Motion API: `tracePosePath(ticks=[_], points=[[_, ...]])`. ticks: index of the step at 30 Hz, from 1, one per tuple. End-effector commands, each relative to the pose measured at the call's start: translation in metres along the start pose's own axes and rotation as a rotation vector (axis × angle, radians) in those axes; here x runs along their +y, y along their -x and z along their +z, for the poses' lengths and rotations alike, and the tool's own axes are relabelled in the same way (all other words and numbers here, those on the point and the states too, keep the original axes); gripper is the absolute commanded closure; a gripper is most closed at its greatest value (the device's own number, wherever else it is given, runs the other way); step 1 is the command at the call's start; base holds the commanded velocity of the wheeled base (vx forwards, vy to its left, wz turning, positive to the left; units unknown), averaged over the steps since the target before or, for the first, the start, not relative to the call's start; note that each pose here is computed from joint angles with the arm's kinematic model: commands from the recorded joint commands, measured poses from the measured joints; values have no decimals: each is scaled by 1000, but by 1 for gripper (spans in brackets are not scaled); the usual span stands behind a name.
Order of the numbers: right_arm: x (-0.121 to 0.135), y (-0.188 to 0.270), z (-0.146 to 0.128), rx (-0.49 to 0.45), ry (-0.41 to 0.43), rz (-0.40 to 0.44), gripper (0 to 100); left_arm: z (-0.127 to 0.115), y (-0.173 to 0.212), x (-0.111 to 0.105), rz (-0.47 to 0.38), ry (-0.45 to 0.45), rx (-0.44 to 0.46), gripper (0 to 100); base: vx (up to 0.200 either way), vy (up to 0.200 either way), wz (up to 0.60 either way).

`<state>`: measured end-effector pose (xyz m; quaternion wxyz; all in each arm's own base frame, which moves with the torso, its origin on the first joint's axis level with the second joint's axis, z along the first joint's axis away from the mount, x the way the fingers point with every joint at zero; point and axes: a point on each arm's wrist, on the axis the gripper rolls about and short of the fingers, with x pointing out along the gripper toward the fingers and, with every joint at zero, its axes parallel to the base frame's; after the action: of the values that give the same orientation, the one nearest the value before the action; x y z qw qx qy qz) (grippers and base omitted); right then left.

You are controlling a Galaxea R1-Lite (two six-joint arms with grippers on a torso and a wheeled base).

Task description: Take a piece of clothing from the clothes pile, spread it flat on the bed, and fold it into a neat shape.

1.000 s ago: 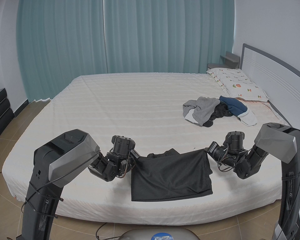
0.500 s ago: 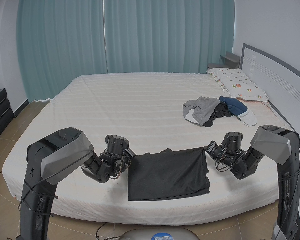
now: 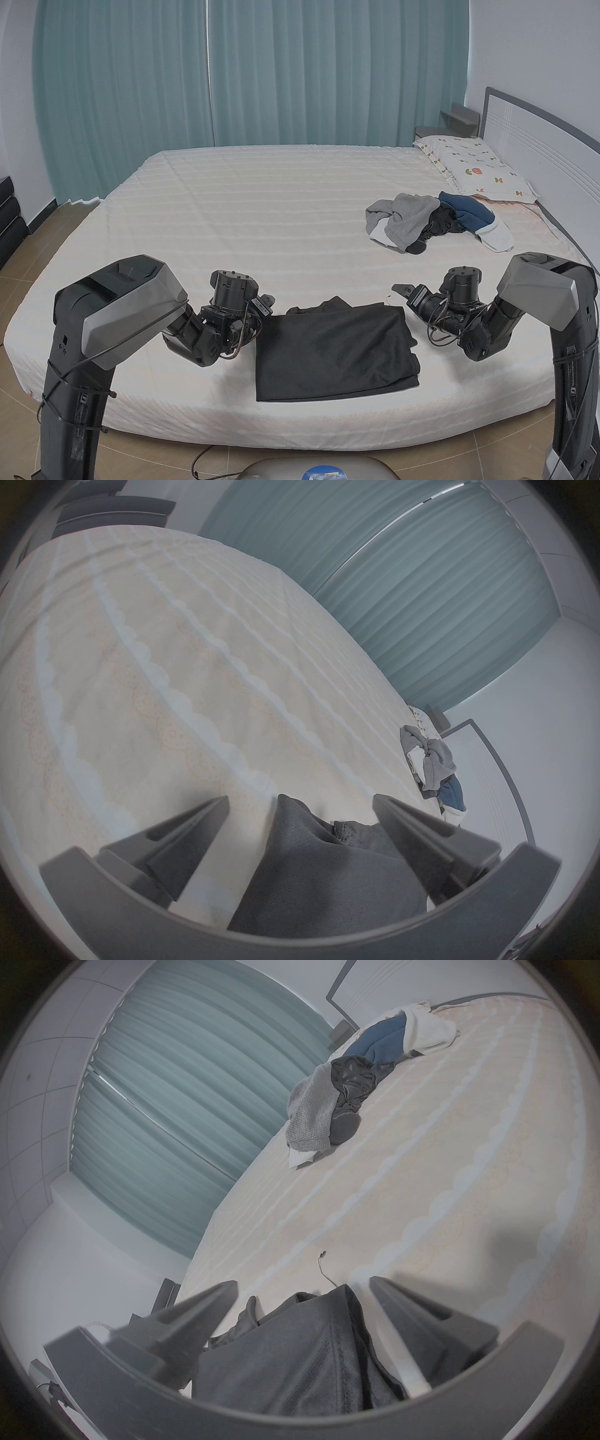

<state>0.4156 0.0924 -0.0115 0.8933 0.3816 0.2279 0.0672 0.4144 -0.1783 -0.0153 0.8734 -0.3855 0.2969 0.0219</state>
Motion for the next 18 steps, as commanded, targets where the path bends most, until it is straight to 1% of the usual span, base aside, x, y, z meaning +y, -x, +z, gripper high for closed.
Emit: tracePosePath(ticks=[1, 2, 4, 6, 8, 9, 13, 15, 18], points=[[10, 31, 10, 17, 4, 3, 0, 1, 3, 2, 8, 5, 3, 0, 0, 0, 0], [10, 41, 7, 54, 15, 13, 0, 1, 5, 6, 19, 11, 13, 0, 0, 0, 0], [9, 58, 0, 130, 39, 27, 0, 3, 13, 7, 5, 19, 43, 0, 0, 0, 0], [5, 73, -11, 201, 72, 25, 0, 3, 23, 8, -2, 30, 76, 0, 0, 0, 0], [5, 73, -11, 201, 72, 25, 0, 3, 23, 8, -2, 30, 76, 0, 0, 0, 0], [5, 85, -19, 257, 116, 34, 0, 7, 31, 11, 1, 49, 86, 0, 0, 0, 0], [5, 91, -33, 326, 164, 36, 0, 14, 31, 14, 0, 63, 82, 0, 0, 0, 0], [2, 93, -36, 342, 197, 30, 0, 14, 30, 15, 3, 62, 83, 0, 0, 0, 0], [1, 96, -38, 351, 219, 29, 0, 12, 29, 16, 7, 61, 85, 0, 0, 0, 0]])
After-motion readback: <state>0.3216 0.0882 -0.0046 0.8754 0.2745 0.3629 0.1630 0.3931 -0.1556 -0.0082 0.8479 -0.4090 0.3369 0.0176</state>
